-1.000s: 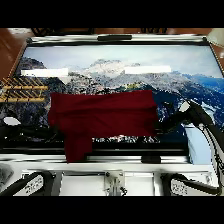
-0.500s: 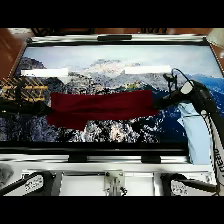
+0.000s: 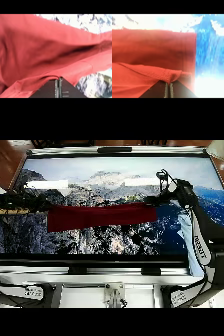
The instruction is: Fold the shirts.
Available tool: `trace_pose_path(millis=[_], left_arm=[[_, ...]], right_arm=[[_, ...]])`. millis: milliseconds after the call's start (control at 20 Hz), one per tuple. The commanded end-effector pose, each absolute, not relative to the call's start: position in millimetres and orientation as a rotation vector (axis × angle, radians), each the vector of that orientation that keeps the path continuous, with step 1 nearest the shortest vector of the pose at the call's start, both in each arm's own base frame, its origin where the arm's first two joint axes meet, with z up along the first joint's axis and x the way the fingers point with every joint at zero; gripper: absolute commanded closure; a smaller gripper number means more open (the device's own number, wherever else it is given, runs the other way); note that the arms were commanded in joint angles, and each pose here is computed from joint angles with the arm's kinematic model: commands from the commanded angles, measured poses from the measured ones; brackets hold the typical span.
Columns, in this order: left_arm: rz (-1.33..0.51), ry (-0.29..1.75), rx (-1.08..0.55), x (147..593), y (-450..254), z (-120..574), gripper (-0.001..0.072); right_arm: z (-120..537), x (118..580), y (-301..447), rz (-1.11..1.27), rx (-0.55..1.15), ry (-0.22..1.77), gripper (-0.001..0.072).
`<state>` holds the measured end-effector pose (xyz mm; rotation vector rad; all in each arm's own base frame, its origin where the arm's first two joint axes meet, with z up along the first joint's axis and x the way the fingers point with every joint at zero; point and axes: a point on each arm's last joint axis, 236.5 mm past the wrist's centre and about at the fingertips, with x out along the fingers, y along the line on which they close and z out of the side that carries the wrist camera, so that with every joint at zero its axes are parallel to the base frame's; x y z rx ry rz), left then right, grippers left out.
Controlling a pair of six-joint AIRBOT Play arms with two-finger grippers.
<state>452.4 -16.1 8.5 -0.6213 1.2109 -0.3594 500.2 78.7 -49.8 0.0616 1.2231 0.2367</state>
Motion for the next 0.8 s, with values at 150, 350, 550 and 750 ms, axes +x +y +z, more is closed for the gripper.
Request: trace_pose_path(millis=[150,350,550,750], left_arm=[[-0.209,1.209,-0.76,491.0,0.7,-31.5,0.0672],[-0.252,1.284,-0.759,480.5,-18.1,-44.5,0.0205],[-0.297,1.311,-0.76,472.3,-26.4,-32.9,0.0191],[-0.385,1.316,-0.694,466.2,-31.7,-7.5,0.0192]], right_arm=[[-60.4,511.8,77.7,0.178,0.114,1.224,0.0642],[-71.8,487.6,78.7,0.175,0.128,1.338,0.0368],[-70.3,459.3,76.2,0.201,0.109,1.448,0.0123],[-54.5,466.6,56.4,0.189,0.2,1.405,0.0087]])
